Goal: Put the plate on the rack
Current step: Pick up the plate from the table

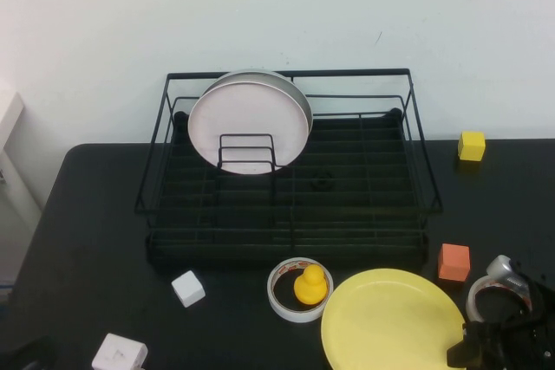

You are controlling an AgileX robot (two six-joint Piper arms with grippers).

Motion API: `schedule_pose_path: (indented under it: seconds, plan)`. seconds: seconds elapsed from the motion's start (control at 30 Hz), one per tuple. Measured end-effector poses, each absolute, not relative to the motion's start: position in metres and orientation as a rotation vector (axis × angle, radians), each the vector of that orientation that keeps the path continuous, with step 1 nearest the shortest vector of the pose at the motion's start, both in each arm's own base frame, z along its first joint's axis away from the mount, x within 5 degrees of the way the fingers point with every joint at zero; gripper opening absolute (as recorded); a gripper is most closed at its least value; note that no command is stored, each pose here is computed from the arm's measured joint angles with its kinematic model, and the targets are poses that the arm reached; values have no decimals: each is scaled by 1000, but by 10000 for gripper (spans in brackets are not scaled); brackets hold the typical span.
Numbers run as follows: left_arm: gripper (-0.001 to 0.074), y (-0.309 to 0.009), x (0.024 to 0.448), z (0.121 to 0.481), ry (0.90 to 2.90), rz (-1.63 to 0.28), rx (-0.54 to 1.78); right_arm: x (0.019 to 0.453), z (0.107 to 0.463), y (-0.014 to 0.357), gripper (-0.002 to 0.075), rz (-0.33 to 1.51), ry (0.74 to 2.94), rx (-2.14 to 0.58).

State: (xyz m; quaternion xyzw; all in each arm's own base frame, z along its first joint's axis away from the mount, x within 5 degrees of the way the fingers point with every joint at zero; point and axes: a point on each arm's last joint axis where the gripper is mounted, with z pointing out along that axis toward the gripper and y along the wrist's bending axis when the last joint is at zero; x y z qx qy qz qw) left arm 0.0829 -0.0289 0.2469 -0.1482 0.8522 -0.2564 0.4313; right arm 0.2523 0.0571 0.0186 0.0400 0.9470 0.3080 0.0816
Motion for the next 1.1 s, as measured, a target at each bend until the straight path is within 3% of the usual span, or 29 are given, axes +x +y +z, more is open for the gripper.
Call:
schedule_pose_path:
  seconds: [0.4,0.63,0.8,0.97,1.1]
  plan:
    - [-2,-29,82,246,2134,-649,-373,257,29,56,212,889,2796,92]
    - [-2,-30,82,247,2133,-650,-362,258,32,56,62,877,2769,2]
    - [-2,-30,82,247,2133,-649,-358,258,32,56,31,875,2767,-9]
    - [-2,-31,82,247,2130,-664,-366,258,32,56,64,871,2763,-32]
    - [-2,-31,82,247,2129,-668,-367,258,33,57,167,878,2760,-39]
